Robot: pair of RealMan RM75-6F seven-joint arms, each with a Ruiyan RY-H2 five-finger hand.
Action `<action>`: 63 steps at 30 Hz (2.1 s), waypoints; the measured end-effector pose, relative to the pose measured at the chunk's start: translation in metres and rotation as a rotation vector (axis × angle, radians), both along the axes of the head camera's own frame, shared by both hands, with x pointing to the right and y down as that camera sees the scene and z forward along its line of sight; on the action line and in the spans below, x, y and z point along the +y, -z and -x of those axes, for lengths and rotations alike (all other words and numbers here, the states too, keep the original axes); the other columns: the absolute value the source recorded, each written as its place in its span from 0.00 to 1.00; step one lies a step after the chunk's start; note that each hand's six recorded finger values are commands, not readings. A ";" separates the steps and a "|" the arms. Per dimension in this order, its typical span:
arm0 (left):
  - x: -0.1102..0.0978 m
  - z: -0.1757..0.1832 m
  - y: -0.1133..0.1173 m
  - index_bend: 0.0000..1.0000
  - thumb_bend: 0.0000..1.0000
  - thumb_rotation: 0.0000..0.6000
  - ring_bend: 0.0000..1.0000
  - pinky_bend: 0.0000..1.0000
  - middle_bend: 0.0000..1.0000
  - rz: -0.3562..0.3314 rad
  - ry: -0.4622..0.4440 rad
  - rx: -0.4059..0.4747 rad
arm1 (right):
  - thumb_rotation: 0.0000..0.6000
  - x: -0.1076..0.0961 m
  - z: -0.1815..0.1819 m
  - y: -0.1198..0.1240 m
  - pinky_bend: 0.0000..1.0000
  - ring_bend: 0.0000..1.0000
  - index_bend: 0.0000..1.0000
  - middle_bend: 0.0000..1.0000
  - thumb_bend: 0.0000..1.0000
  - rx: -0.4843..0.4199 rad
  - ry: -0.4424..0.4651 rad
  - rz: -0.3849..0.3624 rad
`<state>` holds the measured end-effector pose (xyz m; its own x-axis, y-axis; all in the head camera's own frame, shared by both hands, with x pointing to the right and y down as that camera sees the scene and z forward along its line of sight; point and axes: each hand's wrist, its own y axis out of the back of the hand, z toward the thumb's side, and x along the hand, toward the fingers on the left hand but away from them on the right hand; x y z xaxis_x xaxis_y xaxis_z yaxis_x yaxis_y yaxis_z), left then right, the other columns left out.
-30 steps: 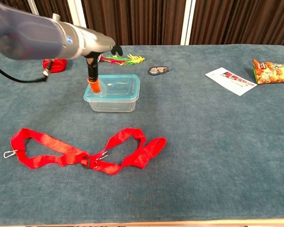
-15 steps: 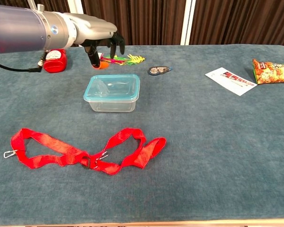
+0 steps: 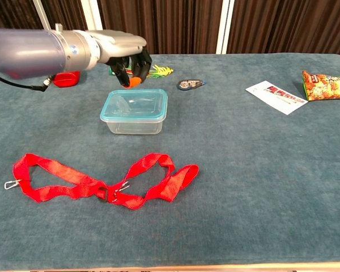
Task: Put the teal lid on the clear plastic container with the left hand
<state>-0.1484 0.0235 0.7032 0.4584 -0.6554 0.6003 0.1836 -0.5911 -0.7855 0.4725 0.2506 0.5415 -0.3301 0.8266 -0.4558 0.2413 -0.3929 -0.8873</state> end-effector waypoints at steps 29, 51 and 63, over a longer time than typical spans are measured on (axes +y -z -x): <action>0.004 -0.026 -0.026 0.60 0.49 1.00 0.32 0.28 0.50 -0.055 -0.046 -0.096 | 1.00 0.001 -0.002 0.001 0.00 0.02 0.06 0.04 0.39 -0.009 -0.020 0.004; 0.007 -0.045 -0.035 0.61 0.49 1.00 0.32 0.28 0.50 -0.033 -0.051 -0.092 | 1.00 0.001 -0.002 0.001 0.00 0.02 0.06 0.04 0.39 -0.010 -0.026 0.008; 0.006 -0.043 -0.037 0.61 0.49 1.00 0.32 0.27 0.50 -0.033 -0.043 -0.112 | 1.00 0.002 -0.002 0.001 0.00 0.02 0.06 0.04 0.39 -0.012 -0.025 0.008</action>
